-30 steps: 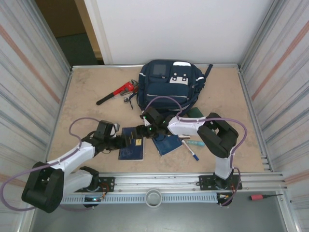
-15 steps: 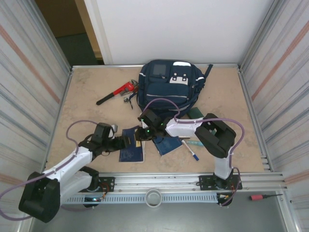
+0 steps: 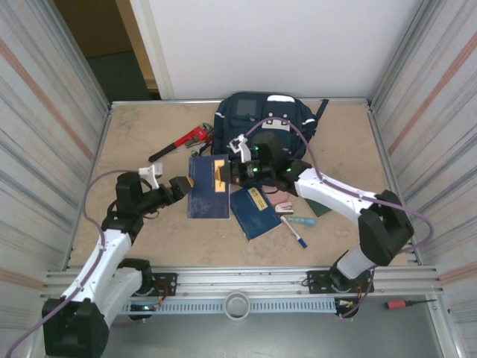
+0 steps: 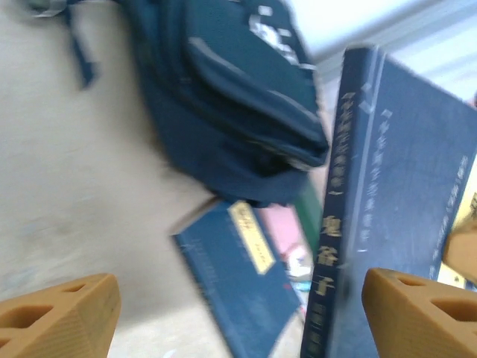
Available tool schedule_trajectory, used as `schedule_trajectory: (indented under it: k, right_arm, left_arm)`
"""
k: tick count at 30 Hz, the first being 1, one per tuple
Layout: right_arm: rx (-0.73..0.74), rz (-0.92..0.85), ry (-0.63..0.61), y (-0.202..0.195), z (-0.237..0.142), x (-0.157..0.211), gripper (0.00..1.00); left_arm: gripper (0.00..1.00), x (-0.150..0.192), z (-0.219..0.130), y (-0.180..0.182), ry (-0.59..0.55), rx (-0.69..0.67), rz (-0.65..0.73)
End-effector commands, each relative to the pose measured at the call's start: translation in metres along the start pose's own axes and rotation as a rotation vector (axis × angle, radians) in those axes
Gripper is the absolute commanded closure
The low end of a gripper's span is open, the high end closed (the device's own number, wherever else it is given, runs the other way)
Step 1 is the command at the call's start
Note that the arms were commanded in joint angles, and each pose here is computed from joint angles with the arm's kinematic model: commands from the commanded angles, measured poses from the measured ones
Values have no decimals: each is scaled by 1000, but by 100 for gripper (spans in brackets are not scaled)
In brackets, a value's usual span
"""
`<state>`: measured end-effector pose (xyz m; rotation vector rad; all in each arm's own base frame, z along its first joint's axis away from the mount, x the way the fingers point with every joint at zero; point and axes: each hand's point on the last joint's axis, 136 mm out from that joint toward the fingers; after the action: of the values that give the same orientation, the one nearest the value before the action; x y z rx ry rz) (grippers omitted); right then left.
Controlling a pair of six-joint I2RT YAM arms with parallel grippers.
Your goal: Pack the student bag
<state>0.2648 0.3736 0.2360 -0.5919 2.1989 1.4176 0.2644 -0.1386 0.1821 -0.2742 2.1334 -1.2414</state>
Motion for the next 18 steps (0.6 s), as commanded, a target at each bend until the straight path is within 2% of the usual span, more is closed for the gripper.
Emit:
schedule_trajectory:
  k: [1,3,5,8,10,11,13,15,18]
  right_arm:
    - [-126,-91,-5,31,-21,-11,96]
    - [-138,-103,-17,33,-29,-16,95]
    - [-154,-107,-23,34,-34,-20,95]
    - [-138,-98,-25,24,-39,-23,93]
    - [-101,-73,-36,10,-47,-25,87]
    - [-76,-57,-43,2,-52,-26,82]
    - [-10,-12,-65,-18,-65,-26,56]
    - [53,18,-97,-34,-79,-25,35]
    - [50,15,-128,-35,-86,-15,16]
  left_arm:
    - [15,0,-3,-66,86,271,103]
    - [19,8,1,-86,125,327,161]
    - [31,14,8,-97,161,339,191]
    - [60,13,17,-101,167,343,185]
    - [85,9,20,-102,158,349,173]
    - [90,7,21,-104,152,353,171]
    - [100,3,22,-110,143,373,168]
    - [100,-1,20,-119,131,399,172]
    - [100,-9,16,-133,104,442,181]
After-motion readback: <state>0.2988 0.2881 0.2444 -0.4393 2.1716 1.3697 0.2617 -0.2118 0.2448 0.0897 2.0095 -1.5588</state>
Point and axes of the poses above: each hand's point on the last joint's axis, 136 mm out from that joint toward the fingers, its own z axis out along the fingers, its own y axis along the line the jaws close on, x = y × z, and after that the axes turned 6 degrees about -z, right-handed
